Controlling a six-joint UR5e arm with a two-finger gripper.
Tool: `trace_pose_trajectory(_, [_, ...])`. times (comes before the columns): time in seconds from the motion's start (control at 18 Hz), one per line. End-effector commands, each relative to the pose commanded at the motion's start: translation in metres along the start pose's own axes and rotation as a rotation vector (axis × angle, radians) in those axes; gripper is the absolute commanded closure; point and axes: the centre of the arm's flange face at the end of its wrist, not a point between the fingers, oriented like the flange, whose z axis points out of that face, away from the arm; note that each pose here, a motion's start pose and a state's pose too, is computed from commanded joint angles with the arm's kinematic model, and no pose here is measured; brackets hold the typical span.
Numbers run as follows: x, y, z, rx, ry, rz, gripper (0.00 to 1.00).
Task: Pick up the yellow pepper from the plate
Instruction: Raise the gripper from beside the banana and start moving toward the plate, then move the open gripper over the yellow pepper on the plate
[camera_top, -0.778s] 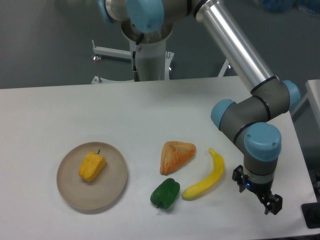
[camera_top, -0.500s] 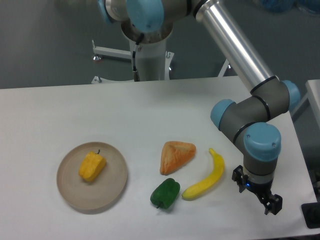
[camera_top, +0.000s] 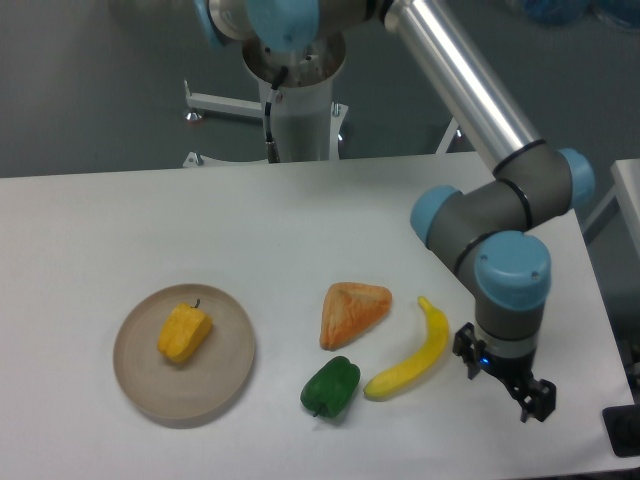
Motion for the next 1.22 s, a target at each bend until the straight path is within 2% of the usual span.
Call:
trace_pose_trajectory(0.22, [0.046, -0.026, -0.037, 0.007, 0.035, -0.094, 0.00])
trace_pose_trajectory(0.44, [0.114, -0.075, -0.055, 0.008, 0.086, -0.212, 0.00])
trace_pose_trajectory(0.67, [0.179, -0.110, -0.061, 0.032, 0.168, -0.294, 0.00])
trace_pose_trajectory(0.89, [0.225, -0.135, -0.056, 0.058, 0.253, -0.344, 0.00])
trace_pose_trajectory(1.22, [0.271, -0.166, -0.041, 0.029, 0.295, -0.372, 0.00])
